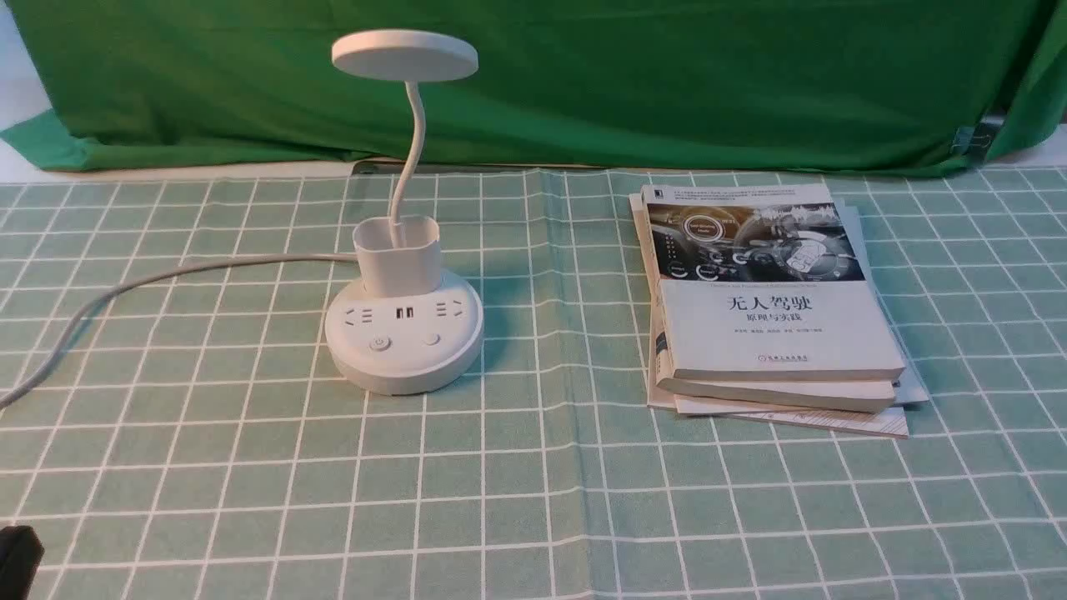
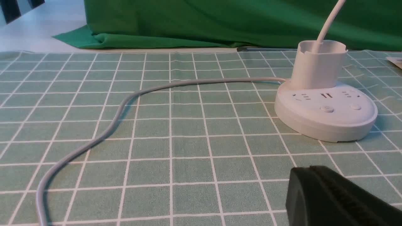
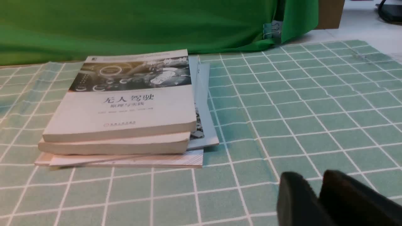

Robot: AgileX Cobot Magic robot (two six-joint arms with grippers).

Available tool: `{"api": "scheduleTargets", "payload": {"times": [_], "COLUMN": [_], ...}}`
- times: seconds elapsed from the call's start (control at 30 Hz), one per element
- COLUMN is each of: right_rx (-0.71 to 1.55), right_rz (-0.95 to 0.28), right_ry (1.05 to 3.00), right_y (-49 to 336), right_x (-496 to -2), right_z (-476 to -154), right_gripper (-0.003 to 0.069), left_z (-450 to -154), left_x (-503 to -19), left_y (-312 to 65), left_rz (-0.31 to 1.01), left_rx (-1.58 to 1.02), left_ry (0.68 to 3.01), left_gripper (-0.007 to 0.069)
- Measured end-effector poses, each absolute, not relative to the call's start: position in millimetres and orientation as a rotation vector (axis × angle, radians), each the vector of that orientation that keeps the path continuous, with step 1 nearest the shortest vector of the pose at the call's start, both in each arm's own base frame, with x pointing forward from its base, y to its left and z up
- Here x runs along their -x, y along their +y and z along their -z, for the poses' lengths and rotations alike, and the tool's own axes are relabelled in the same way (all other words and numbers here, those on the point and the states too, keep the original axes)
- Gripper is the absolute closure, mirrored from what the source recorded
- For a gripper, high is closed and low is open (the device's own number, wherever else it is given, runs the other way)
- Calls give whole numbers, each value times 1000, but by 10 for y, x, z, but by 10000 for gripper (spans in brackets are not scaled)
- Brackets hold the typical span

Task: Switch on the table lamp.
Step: 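Press the power button on the lamp base to turn the lamp on with the left gripper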

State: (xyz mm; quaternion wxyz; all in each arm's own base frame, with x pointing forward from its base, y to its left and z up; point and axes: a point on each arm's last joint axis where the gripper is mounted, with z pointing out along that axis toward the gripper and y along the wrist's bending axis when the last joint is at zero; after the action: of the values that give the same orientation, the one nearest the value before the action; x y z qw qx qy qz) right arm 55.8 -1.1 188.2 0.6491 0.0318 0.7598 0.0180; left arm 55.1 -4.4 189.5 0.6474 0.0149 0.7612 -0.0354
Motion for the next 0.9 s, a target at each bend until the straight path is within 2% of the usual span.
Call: {"api": "scheduleTargets", "payload": {"times": [0.47, 0.9], "right_rx": [-72, -72], "right_rz": [-41, -41], "right_ry": [1727, 1727], "right_y": [-11, -11], "right_x": [-558, -558], "right_z": [-1882, -1882], "right_gripper": [424, 421], "left_z": [-1895, -1895], "left_x": [-551, -551], "left_y": [-44, -44], "left_rz": [81, 81], "left_rx": [-34, -34], "left_ry": [1731, 1731], "left_gripper": [622, 622]}}
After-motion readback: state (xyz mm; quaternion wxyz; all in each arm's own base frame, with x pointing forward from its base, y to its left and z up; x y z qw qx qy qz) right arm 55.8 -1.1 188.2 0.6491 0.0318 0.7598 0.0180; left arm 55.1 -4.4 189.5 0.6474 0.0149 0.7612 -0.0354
